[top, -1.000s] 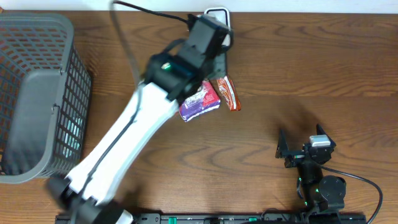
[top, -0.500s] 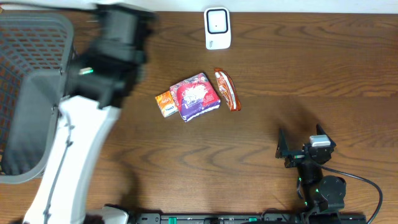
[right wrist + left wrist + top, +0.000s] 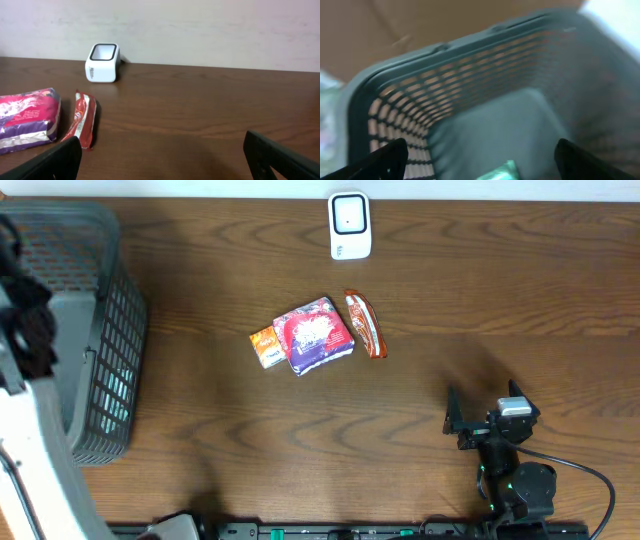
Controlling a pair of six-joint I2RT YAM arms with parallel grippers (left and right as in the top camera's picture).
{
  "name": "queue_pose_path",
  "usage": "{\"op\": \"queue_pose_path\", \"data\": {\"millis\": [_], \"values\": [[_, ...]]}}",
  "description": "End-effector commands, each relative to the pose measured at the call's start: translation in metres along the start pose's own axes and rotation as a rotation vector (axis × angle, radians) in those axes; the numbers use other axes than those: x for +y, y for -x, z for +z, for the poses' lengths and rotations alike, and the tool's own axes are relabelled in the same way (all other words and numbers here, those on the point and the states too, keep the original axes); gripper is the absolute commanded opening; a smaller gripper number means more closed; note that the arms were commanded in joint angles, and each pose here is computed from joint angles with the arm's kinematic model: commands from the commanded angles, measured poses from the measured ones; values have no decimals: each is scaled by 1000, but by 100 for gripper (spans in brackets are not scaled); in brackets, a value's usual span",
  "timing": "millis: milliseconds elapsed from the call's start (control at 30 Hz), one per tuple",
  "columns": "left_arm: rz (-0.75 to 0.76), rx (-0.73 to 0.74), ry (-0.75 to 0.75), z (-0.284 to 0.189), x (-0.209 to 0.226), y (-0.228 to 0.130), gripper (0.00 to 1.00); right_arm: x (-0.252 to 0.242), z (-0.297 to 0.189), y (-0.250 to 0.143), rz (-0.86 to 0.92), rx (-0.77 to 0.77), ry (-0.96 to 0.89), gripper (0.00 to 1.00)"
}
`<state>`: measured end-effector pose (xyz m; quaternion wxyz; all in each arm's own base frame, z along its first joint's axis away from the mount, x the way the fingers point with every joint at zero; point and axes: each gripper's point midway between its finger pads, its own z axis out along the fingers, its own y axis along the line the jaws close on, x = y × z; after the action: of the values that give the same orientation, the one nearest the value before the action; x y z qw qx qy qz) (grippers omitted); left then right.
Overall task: Scan the item barcode
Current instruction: 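Reach the left gripper into the basket and grasp the mint-green packet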
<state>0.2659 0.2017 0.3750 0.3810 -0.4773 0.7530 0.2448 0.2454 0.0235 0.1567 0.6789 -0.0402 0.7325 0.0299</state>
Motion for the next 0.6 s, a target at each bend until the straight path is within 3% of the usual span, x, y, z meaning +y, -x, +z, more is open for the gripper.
{"op": "queue_pose_path", "data": {"millis": [0, 100, 267, 433, 567], "values": [[-53, 106, 89, 38, 17, -14, 93, 1, 0, -1, 7, 1, 4, 99], [-43, 261, -2, 62, 6, -36, 93, 1, 0, -1, 7, 1, 4, 99], [116, 478, -205, 90, -20, -71, 93, 1, 0, -1, 7, 1, 4, 99], [118, 661, -166, 114, -11, -107, 93, 1, 0, -1, 7, 1, 4, 99], [169, 781, -221, 127, -21, -132, 93, 1, 0, -1, 7, 1, 4, 99]]}}
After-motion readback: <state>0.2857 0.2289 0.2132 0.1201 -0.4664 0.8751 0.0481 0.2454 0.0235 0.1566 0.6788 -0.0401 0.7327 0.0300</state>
